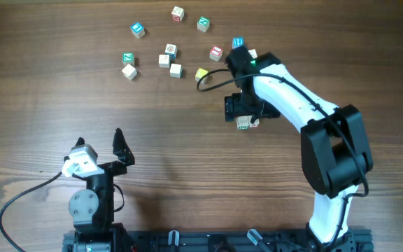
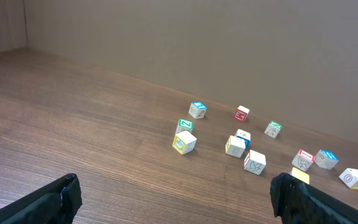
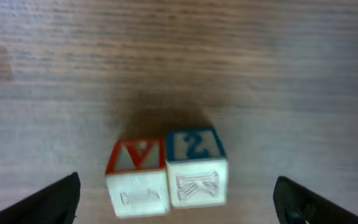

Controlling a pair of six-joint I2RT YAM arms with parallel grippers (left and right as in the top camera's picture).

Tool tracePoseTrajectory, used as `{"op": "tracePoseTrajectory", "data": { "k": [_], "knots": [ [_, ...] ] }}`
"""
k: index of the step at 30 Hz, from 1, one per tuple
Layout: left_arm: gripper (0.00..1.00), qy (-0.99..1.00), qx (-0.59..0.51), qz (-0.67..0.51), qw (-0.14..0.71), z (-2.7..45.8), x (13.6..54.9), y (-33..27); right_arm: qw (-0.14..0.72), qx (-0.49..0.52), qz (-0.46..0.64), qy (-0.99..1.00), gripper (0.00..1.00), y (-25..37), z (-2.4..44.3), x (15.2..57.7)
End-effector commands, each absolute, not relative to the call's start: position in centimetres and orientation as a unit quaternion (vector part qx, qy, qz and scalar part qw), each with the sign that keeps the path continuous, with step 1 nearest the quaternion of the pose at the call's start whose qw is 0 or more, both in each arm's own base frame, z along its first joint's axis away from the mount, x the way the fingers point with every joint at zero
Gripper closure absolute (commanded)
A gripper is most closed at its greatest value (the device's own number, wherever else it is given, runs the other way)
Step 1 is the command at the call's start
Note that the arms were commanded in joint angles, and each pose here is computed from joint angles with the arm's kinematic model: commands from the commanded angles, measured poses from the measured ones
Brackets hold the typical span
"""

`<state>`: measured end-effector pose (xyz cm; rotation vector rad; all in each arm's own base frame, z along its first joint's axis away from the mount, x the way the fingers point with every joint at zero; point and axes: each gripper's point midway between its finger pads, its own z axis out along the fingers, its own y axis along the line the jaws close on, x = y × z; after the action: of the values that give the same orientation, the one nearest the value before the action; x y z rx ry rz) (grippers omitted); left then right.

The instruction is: Form a horizontal line

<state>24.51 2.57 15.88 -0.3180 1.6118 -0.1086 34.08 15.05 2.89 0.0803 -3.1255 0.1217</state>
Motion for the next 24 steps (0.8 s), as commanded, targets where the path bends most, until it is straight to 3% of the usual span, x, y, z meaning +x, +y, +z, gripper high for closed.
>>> {"op": "tracePoseTrajectory", "data": {
  "k": [1, 19, 24],
  "knots": [
    [0.0, 0.716, -0.139, -0.04, 0.682, 15.9, 24.5, 2.7, 0.002, 0.03, 0.01, -1.0, 0.02, 16.0, 2.5, 33.7],
    [0.0, 0.717, -0.139, -0.04, 0.682, 15.9, 24.5, 2.7, -0.002, 0.028, 0.011, -1.0, 0.07, 15.7, 1.0, 33.3],
    [0.0, 0.717, -0.139, -0.039, 0.682, 15.9, 24.5, 2.7, 0.0, 0.028, 0.012, -1.0, 0.27, 15.7, 1.0, 33.2]
  ]
}}
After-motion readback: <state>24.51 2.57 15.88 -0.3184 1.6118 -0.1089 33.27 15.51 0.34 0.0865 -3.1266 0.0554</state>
